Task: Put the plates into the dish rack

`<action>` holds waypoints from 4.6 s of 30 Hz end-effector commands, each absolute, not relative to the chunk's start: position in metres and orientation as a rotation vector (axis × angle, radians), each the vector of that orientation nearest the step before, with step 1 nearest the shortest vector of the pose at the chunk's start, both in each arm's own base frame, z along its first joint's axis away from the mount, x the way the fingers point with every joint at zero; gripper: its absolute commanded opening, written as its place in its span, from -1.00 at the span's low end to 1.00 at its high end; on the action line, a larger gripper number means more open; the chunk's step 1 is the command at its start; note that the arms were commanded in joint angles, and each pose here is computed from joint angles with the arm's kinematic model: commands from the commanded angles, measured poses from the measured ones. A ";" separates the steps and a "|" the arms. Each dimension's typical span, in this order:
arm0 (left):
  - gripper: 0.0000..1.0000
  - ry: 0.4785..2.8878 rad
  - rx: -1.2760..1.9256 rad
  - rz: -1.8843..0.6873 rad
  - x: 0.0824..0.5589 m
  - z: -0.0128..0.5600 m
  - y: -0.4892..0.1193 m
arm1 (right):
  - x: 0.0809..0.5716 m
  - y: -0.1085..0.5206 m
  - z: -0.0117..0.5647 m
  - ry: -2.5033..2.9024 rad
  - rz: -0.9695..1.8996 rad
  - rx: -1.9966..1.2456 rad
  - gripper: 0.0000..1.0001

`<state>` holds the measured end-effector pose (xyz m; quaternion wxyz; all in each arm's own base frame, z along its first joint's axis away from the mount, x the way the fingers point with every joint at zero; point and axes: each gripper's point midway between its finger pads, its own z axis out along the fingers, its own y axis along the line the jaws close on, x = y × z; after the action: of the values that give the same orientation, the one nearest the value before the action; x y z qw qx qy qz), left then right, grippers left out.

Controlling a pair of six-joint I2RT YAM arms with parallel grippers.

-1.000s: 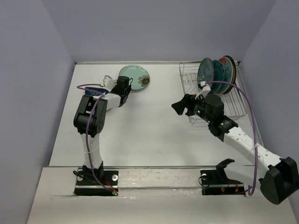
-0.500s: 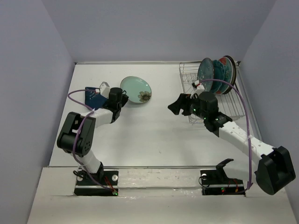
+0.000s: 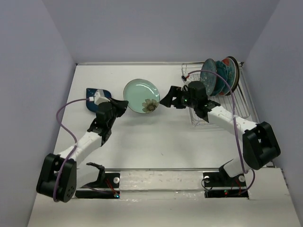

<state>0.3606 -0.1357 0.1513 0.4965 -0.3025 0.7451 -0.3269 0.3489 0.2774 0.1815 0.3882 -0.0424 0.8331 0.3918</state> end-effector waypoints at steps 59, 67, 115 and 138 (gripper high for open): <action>0.98 1.561 -0.018 -0.551 0.213 0.313 -0.090 | 0.497 0.017 0.353 1.673 -0.380 0.110 -0.86; 0.98 1.562 -0.012 -0.565 0.211 0.313 -0.093 | 0.511 0.022 0.309 1.755 -0.383 0.087 -0.86; 0.98 1.797 -0.274 -0.850 0.291 0.252 -0.134 | 0.393 0.077 0.342 1.687 0.312 0.245 0.69; 0.69 1.652 -1.298 -0.127 0.358 0.104 0.070 | 0.307 0.190 0.277 1.710 0.801 -0.077 0.66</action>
<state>0.3474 0.0375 0.0909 0.4610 -0.5043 0.7256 -0.0822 0.3110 0.1809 0.2545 0.5629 -0.0153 0.7651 0.3122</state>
